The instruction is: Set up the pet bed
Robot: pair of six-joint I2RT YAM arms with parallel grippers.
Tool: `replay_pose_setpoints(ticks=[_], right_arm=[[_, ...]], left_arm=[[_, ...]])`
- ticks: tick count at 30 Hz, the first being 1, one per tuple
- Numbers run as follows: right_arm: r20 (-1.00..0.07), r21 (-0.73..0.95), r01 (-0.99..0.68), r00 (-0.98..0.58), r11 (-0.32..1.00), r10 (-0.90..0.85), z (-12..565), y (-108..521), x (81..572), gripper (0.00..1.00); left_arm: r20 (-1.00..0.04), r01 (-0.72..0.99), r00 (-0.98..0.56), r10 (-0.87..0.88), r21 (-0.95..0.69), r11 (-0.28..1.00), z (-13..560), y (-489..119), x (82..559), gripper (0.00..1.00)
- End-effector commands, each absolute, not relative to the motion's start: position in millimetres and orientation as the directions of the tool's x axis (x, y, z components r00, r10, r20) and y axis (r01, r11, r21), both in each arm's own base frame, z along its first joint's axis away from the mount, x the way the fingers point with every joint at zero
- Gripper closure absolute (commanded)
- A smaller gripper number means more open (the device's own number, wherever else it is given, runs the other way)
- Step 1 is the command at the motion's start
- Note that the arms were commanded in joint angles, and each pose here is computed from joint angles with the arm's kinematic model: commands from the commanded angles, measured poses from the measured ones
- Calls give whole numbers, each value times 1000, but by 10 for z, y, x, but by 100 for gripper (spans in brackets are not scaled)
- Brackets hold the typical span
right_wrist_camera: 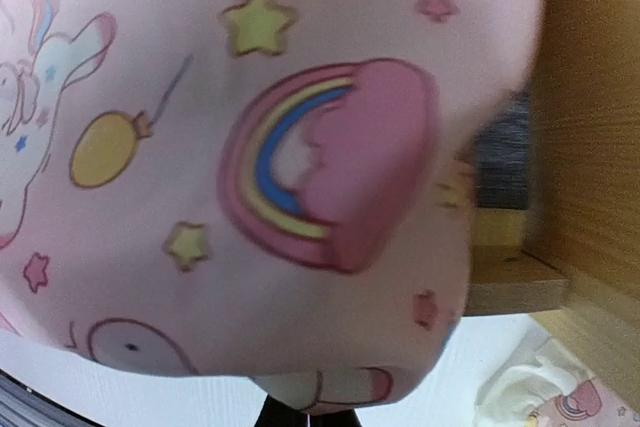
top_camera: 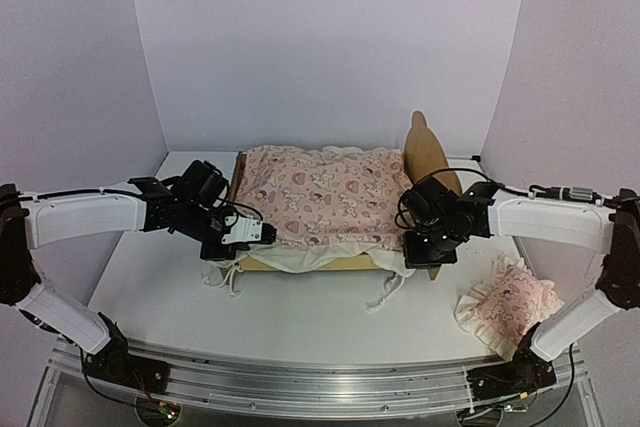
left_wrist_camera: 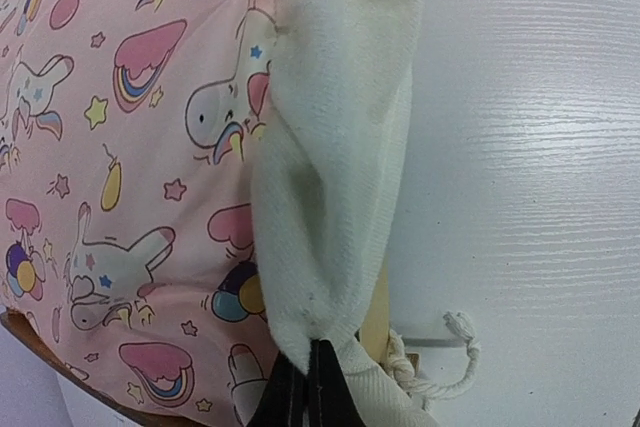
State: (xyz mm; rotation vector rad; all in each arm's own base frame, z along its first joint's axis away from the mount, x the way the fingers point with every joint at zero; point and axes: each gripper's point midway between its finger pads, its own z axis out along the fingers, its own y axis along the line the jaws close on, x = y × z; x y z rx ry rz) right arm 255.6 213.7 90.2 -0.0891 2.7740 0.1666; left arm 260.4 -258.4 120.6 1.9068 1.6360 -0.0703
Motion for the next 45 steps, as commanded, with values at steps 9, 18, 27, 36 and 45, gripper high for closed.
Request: replay_pose_setpoints(ticks=[9,18,27,36,45], right_arm=[[-337,76,-5,-941,997,21,1294,1638,2520,100],[-250,79,-27,-968,996,-7,1347,1663,2443,100],[-259,-37,-30,-965,999,-38,1478,1467,2459,72],[-447,31,-385,-831,922,-332,1876,2326,2329,51],[-599,190,-427,-764,884,-240,1560,3333,2477,42]], left_arm=[[-509,902,141,849,420,103,1627,-2517,2850,100],[-657,956,138,741,284,73,1969,-2654,2551,100],[-661,970,68,747,218,104,1761,-2636,2500,100],[-686,971,34,727,194,137,1754,-2691,2540,100],[-679,970,32,734,198,142,1732,-2680,2556,100]])
